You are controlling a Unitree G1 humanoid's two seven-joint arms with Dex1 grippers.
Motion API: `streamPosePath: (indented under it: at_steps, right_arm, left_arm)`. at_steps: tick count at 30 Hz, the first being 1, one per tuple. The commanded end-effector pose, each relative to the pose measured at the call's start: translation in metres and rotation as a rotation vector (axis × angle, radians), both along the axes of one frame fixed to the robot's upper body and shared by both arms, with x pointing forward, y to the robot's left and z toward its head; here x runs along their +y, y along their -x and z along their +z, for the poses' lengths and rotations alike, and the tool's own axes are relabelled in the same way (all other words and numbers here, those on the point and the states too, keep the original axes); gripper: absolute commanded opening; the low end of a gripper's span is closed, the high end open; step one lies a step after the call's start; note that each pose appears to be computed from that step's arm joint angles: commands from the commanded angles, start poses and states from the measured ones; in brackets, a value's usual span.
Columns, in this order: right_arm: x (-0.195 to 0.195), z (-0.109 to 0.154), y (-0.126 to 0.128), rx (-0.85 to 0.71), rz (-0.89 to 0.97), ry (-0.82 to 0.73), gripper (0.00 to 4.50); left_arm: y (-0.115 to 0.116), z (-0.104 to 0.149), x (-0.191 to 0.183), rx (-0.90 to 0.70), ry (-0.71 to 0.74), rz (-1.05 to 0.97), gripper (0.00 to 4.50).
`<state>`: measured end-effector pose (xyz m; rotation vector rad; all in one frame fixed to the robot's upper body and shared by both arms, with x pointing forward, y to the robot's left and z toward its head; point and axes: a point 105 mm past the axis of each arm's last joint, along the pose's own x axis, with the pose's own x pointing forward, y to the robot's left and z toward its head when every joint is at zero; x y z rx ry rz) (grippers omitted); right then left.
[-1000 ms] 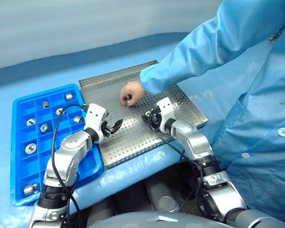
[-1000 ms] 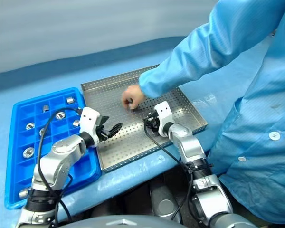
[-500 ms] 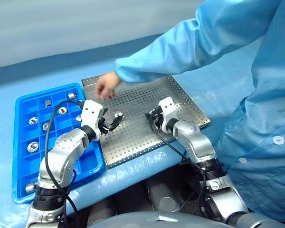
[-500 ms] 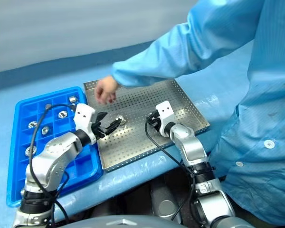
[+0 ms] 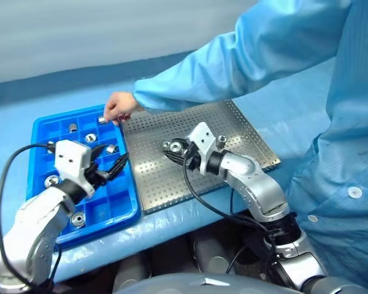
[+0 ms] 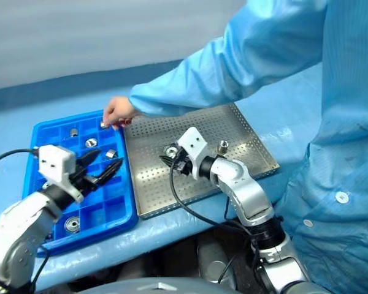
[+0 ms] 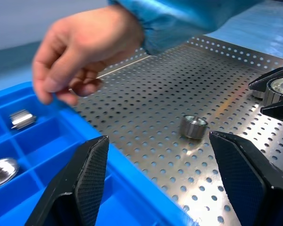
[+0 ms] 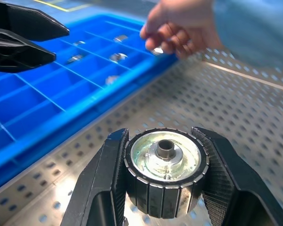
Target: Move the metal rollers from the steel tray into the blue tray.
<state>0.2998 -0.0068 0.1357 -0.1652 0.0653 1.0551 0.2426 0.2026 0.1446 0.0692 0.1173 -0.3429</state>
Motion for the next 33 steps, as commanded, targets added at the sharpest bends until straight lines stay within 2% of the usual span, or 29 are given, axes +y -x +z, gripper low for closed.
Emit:
streamPosePath:
  at_steps: [1, 7, 15, 20, 25, 29, 33]
  right_arm:
    - [0.020, 0.022, 0.009, -0.064, 0.118, -0.043, 1.73]
    - [0.052, 0.013, 0.008, -0.038, 0.245, -0.021, 1.73]
    - [0.091, 0.000, 0.016, 0.003, 0.387, -0.015, 1.73]
    - [0.097, -0.013, 0.008, -0.003, 0.384, 0.021, 1.73]
    - [0.098, -0.010, 0.000, -0.018, 0.385, 0.011, 1.73]
    - [0.104, -0.005, -0.014, -0.006, 0.360, -0.017, 1.73]
    - [0.109, -0.011, -0.029, 0.034, 0.323, -0.051, 1.73]
  left_arm:
    - [0.014, 0.024, 0.013, -0.107, -0.061, 0.085, 3.72]
    - [0.043, 0.031, 0.025, -0.130, -0.085, 0.194, 3.72]
    - [0.077, 0.019, 0.041, -0.082, -0.099, 0.322, 3.72]
    - [0.087, 0.012, 0.039, -0.065, -0.092, 0.348, 3.72]
    - [0.091, 0.007, 0.036, -0.057, -0.069, 0.373, 3.72]
    - [0.089, 0.002, 0.031, -0.042, -0.065, 0.365, 3.72]
    - [0.086, 0.002, 0.029, -0.039, -0.059, 0.360, 3.72]
